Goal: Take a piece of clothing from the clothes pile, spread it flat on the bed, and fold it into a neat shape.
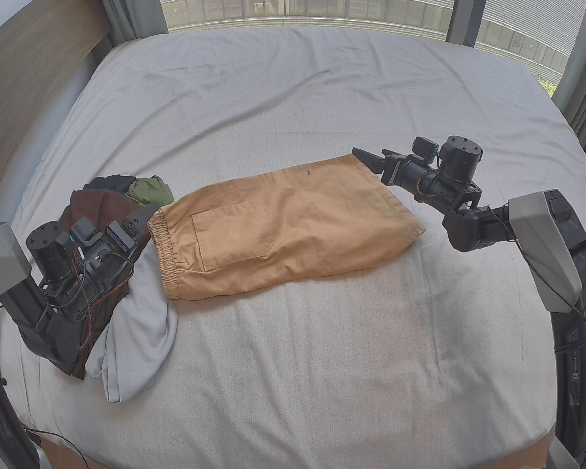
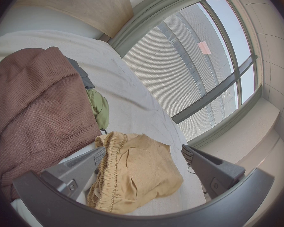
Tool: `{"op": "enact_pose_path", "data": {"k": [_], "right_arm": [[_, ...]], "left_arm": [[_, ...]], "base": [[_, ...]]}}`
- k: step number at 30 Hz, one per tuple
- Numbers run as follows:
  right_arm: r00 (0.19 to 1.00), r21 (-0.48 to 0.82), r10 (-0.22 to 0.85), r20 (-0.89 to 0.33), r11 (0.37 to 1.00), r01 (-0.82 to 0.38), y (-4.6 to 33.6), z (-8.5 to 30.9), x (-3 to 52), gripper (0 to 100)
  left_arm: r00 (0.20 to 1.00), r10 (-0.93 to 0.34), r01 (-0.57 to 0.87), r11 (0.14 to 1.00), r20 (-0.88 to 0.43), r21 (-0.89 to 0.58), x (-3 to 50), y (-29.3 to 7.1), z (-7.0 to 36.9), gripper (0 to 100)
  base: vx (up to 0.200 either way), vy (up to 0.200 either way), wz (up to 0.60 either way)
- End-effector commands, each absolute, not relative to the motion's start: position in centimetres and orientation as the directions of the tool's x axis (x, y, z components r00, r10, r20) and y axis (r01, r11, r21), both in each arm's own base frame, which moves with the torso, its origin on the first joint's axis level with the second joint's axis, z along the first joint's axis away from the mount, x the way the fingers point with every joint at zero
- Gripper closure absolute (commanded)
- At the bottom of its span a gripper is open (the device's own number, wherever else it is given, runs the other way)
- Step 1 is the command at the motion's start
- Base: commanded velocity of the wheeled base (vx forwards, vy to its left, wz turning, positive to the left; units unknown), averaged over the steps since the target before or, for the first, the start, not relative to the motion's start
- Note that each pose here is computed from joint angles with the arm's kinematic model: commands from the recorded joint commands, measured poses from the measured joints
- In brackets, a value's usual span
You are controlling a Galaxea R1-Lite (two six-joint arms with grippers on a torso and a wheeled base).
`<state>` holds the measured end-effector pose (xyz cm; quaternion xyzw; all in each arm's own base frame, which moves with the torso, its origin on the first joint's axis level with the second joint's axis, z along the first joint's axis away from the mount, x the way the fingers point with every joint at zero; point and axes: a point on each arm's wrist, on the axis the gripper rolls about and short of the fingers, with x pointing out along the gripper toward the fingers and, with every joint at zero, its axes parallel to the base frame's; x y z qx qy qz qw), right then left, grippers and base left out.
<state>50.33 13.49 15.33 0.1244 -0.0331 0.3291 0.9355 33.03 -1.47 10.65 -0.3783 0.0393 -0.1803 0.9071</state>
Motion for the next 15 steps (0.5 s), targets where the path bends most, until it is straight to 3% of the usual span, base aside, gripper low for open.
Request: {"op": "enact_pose_path", "data": {"k": [1, 10, 15], "right_arm": [[0.76, 0.221, 0.638, 0.124, 0.729, -0.648, 14.6, 16.7, 46.0, 0], [0.693, 0.233, 0.712, 0.112, 0.659, -0.715, 17.1, 14.0, 39.3, 0], [0.696, 0.251, 0.713, 0.085, 0.66, -0.708, 17.2, 13.0, 37.7, 0]], "left_arm": [[0.917, -0.378, 0.357, 0.637, 0.127, -0.684, 31.2, -2.0, 13.3, 0], [0.874, -0.472, 0.418, 0.607, 0.118, -0.676, 28.7, -4.7, 13.8, 0], [0.865, -0.492, 0.429, 0.624, 0.098, -0.654, 28.5, -5.4, 13.3, 0]], "base": [[0.0, 0.0, 0.0], [0.0, 0.0, 0.0], [0.0, 0.0, 0.0]]}}
